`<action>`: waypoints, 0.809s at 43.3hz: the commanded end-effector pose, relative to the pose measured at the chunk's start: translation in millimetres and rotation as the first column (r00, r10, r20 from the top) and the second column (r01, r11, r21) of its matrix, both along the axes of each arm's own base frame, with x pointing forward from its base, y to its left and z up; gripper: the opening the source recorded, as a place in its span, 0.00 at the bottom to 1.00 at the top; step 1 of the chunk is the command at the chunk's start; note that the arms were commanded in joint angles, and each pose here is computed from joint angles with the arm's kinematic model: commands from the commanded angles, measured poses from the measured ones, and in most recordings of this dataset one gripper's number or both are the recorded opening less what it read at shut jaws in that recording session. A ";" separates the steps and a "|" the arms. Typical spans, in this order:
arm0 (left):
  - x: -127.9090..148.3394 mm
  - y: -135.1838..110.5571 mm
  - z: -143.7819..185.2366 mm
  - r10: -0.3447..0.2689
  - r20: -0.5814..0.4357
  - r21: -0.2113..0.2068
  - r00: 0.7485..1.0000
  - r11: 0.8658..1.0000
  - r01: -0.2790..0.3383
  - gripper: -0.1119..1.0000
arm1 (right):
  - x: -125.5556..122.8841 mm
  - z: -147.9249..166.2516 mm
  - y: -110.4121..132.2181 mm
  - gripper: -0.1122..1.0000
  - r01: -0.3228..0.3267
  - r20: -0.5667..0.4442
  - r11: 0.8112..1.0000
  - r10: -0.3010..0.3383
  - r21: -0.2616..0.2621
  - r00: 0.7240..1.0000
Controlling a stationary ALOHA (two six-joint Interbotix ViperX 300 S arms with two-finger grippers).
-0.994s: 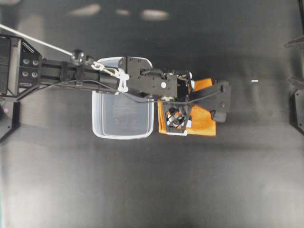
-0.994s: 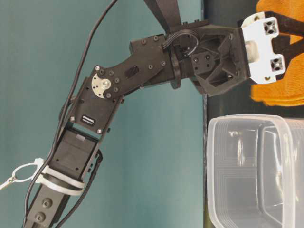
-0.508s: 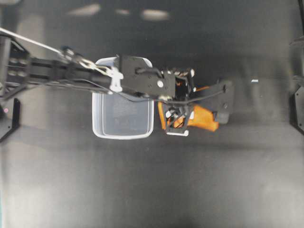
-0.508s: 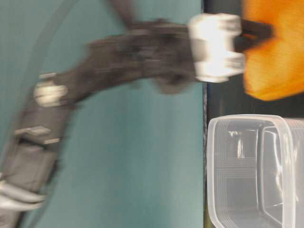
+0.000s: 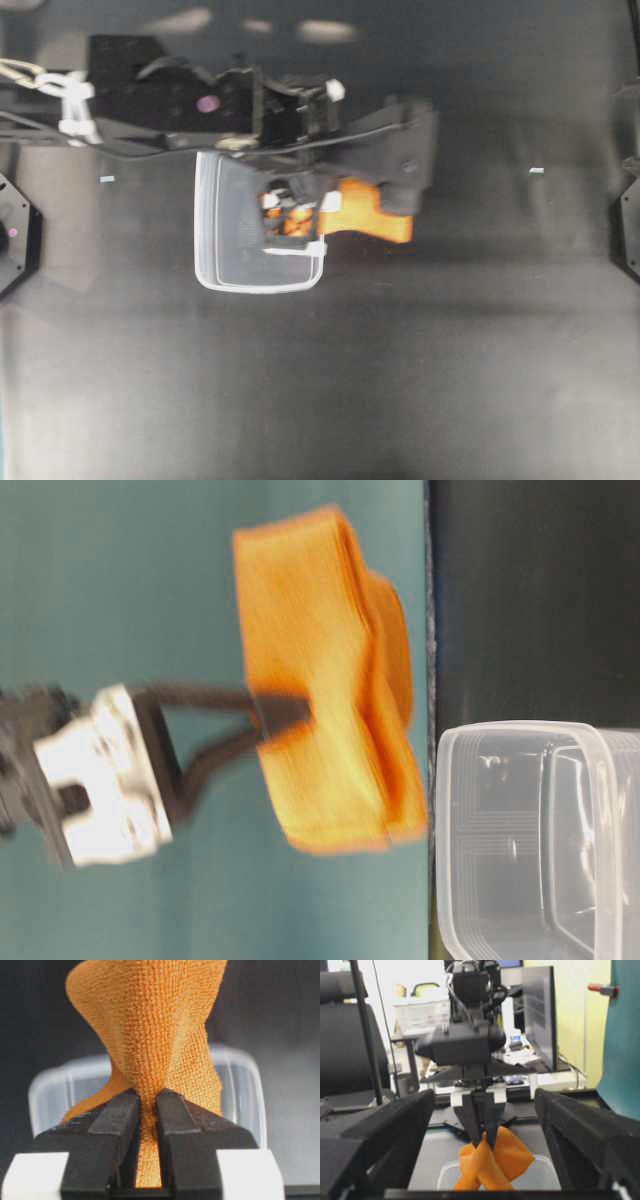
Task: Place the orange towel into the container with the left arm.
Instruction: 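Lift the gripped towel and carry it left over the container, then lower the towel into the container and open the left gripper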
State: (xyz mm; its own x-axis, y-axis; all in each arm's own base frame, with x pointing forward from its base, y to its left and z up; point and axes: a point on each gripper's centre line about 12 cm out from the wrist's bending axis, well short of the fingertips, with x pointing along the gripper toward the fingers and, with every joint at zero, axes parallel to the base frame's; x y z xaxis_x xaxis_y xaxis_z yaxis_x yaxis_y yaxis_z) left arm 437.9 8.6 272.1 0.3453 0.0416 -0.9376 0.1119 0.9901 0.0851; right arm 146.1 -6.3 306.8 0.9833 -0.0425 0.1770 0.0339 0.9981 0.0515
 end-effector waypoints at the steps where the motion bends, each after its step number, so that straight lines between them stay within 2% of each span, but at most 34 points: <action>1: -20.7 -0.6 4.6 -0.001 0.023 0.002 1.000 1.000 0.000 0.16 | 1.5 2.8 0.3 0.80 -0.003 0.003 1.000 0.003 0.004 1.000; 14: -51.1 0.6 -12.8 -0.005 0.047 0.003 0.999 1.000 0.005 0.16 | 2.2 1.5 0.3 0.80 -0.003 -0.003 1.000 0.004 0.006 1.000; 35: -59.1 11.5 -31.6 -0.006 0.024 0.014 1.000 1.000 0.006 0.16 | 2.8 0.6 0.7 0.80 -0.007 -0.006 1.000 0.007 0.008 1.000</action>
